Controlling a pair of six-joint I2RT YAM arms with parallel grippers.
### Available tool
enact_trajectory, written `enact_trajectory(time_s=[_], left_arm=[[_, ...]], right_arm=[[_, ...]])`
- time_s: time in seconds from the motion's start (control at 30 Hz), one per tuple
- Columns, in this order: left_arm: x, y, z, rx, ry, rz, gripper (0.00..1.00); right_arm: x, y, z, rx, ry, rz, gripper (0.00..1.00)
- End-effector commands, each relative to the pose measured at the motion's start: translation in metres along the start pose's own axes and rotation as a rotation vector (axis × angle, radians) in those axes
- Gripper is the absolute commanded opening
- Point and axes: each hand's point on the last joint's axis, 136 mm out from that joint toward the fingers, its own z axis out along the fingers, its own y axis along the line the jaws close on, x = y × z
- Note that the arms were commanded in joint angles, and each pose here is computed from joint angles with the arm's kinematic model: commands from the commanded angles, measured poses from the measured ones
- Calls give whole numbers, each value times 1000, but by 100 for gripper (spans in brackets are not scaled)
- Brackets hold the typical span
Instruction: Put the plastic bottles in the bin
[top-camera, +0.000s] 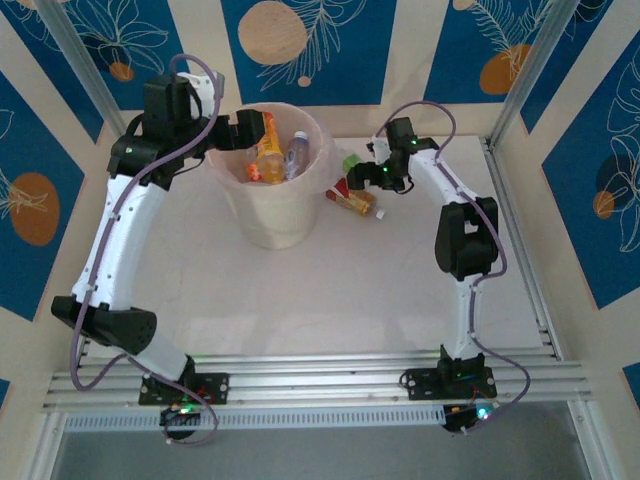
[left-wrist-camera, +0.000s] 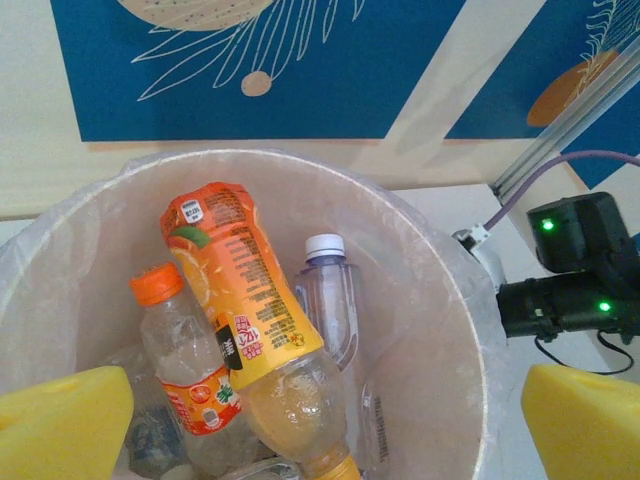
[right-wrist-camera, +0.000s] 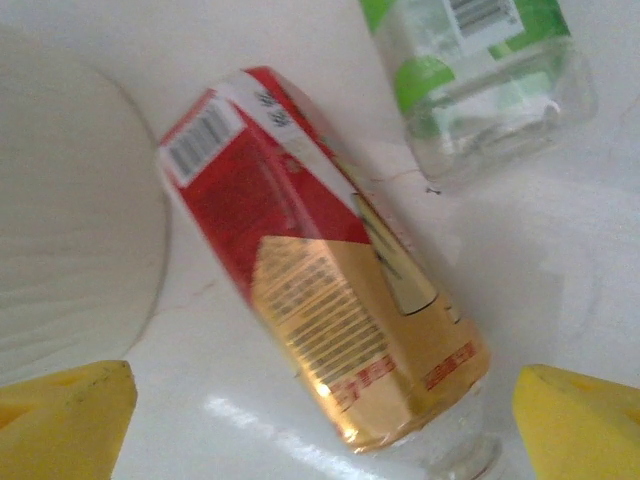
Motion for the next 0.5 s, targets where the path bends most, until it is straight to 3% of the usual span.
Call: enact_trajectory(time_s=[0.0, 0.2, 0.47], left_arm=[[-12, 0, -16, -12, -63, 12, 100], [-11, 0, -17, -10, -64, 7, 100], [-9, 0, -15, -6, -58, 8, 100]], right_arm=[[10, -2, 22, 30, 50, -39, 100], [14, 7, 44, -1, 76, -77, 99], [23, 0, 69, 104, 125, -117, 100]])
